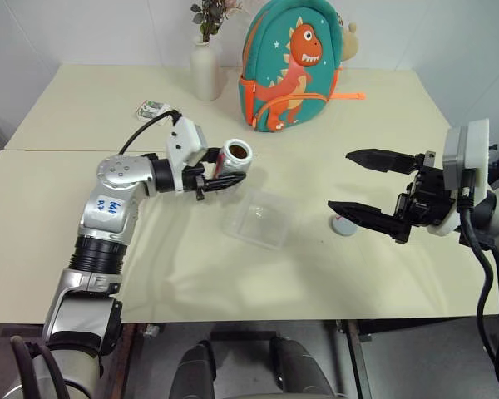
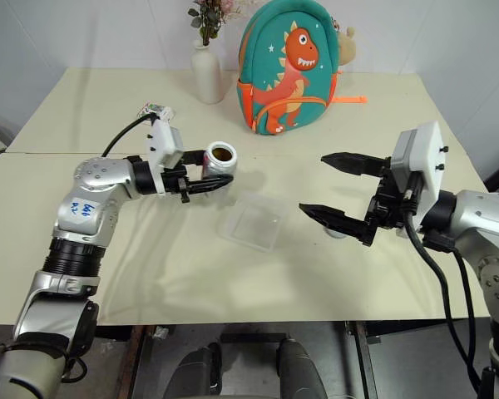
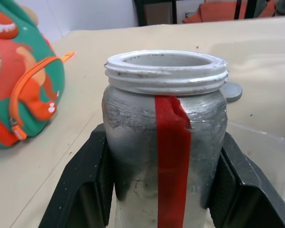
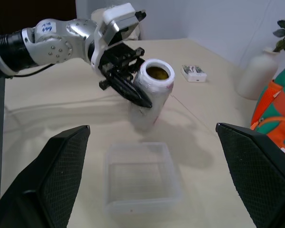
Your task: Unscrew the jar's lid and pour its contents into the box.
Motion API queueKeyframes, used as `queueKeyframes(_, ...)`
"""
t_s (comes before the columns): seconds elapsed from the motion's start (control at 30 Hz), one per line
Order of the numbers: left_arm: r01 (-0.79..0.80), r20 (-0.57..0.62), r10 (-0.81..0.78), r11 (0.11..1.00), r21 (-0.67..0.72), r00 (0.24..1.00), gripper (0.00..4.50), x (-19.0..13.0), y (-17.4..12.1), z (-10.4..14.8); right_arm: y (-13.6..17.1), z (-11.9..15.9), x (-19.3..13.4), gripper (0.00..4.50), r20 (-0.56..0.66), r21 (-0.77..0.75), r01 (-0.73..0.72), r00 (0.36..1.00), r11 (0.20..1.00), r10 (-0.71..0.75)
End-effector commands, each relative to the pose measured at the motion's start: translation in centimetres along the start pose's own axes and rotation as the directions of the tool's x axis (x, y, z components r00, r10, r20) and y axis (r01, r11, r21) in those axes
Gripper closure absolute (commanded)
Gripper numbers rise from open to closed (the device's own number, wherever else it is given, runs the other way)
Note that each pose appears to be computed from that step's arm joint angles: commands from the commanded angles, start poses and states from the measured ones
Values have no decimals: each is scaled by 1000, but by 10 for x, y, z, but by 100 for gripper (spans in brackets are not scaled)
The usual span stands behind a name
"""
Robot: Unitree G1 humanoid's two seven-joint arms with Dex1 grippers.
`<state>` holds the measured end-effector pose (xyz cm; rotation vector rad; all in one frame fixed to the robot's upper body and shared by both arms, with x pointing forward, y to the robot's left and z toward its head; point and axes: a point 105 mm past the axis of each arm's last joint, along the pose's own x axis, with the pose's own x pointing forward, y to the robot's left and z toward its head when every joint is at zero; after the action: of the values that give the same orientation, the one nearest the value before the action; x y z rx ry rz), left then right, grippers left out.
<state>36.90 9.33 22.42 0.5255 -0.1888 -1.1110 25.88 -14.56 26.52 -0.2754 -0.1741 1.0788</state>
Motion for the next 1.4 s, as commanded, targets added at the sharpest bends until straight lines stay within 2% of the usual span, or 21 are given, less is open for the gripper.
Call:
queueKeyframes(0.03, -123, 19, 121, 972, 198, 992, 241, 7, 19, 25, 2, 6, 0, 3, 28, -31, 18, 999, 999, -17)
queueKeyframes(0.13, -216, 21, 236, 844, 491, 971, 241, 16, 31, 37, 1, 4, 1, 3, 38, -15, 35, 999, 999, -35)
queueKeyframes(0.2, -224, 44, 261, 716, 661, 964, 241, 23, 29, 42, 0, 3, 2, 3, 49, -2, 48, 998, 999, -48)
queueKeyframes(0.3, -177, 72, 230, 479, 860, 971, 241, 33, 15, 45, -2, 2, 3, 3, 61, 7, 69, 996, 998, -69)
queueKeyframes(0.33, -156, 87, 210, 339, 928, 974, 241, 35, 8, 46, -2, 1, 3, 3, 65, 11, 74, 995, 997, -75)
queueKeyframes(0.4, -105, 67, 188, 196, 975, 980, 241, 39, 2, 37, -3, 1, 4, 3, 75, 21, 86, 993, 996, -88)
queueKeyframes(0.43, -120, 97, 176, 125, 985, 980, 241, 40, -1, 39, -3, 0, 4, 3, 79, 25, 92, 992, 995, -94)
queueKeyframes(0.47, -140, 124, 166, 90, 986, 978, 241, 41, -4, 41, -3, 0, 4, 3, 81, 27, 98, 992, 995, -99)
queueKeyframes(0.5, -154, 155, 160, -18, 988, 975, 241, 43, -6, 42, -4, 0, 5, 3, 89, 32, 105, 990, 994, -108)
queueKeyframes(0.53, -185, 196, 149, -81, 979, 969, 241, 44, -7, 43, -4, 0, 5, 3, 98, 37, 114, 988, 993, -117)
queueKeyframes(0.67, -240, 269, 97, -236, 942, 958, 241, 51, -13, 37, -5, 2, 8, 3, 127, 52, 136, 982, 989, -142)
queueKeyframes(0.77, -319, 355, 45, -345, 883, 934, 241, 59, -18, 43, -7, 1, 8, 3, 146, 69, 159, 975, 985, -168)
queueKeyframes(0.93, -278, 299, -29, -461, 843, 954, 241, 58, -17, 28, -9, 1, 8, 3, 160, 85, 172, 970, 981, -184)
queueKeyframes(1.07, -218, 214, -66, -498, 839, 975, 241, 55, -15, 11, -12, 2, 10, 3, 184, 95, 177, 964, 980, -192)
queueKeyframes(1.13, -242, 216, -109, -516, 822, 970, 241, 54, -20, 11, -12, 2, 12, 3, 188, 97, 177, 963, 979, -193)
queueKeyframes(1.3, -214, 203, -73, -458, 863, 976, 241, 56, -14, 13, -10, 2, 14, 3, 197, 103, 172, 962, 980, -189)
queueKeyframes(1.4, -200, 206, -20, -353, 914, 978, 241, 53, -5, 17, -10, 1, 12, 3, 195, 108, 176, 961, 978, -195)
